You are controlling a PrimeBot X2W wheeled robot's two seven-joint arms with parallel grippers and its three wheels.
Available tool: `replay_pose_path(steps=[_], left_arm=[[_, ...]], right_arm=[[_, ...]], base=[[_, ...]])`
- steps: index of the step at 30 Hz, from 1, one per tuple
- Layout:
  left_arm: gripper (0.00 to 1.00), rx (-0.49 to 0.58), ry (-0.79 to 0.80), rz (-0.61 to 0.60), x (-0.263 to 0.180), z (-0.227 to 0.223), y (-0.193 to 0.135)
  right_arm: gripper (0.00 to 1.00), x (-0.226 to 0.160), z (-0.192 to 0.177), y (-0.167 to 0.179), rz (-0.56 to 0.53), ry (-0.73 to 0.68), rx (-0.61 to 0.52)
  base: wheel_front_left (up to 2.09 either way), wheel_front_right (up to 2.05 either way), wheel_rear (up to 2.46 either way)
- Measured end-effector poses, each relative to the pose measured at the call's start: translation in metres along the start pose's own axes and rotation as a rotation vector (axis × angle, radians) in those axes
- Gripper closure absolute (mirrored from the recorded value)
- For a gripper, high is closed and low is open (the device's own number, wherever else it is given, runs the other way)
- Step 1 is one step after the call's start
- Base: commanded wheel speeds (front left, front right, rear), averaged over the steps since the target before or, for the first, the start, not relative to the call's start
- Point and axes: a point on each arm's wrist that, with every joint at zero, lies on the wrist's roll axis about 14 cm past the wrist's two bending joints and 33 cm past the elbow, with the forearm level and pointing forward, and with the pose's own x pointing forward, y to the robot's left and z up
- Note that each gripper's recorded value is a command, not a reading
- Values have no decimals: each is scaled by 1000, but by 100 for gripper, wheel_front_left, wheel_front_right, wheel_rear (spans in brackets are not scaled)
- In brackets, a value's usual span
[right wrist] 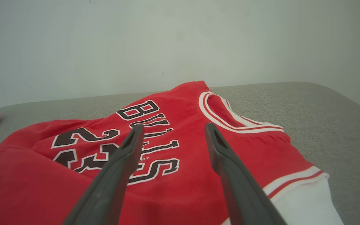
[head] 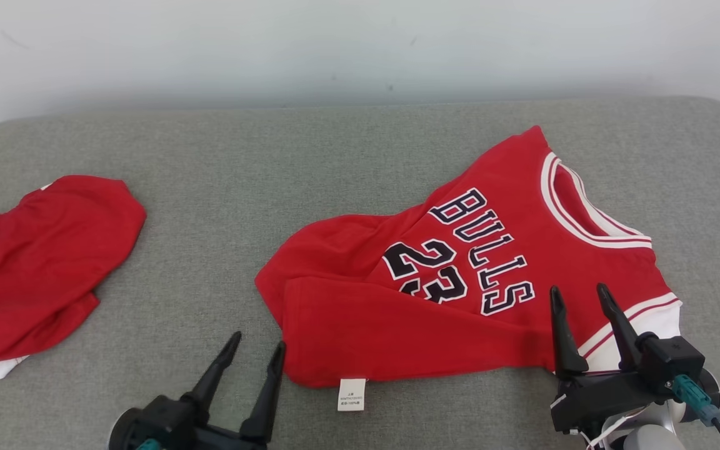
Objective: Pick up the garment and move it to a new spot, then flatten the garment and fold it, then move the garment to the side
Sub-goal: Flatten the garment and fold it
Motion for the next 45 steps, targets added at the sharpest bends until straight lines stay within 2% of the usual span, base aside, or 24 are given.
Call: replay_pose_path(steps=[10,18,29,45], left_arm=[[0,77,-122,287,-33,44,61],[0,139,-172,407,-63,67,85],[0,151,-187,435,-84,75,84],[0,163,-147,410,-85,64,80]], right_arm=[[0,0,6,2,10,-20,-10],[0,-13,13,-11,-38,-33,-42],[0,-40,14,-17,-91,-38,-49],[0,-40,22,-6,-70,-61,-63]], base=[[0,0,0],[0,0,0],[0,0,0],[0,0,0]])
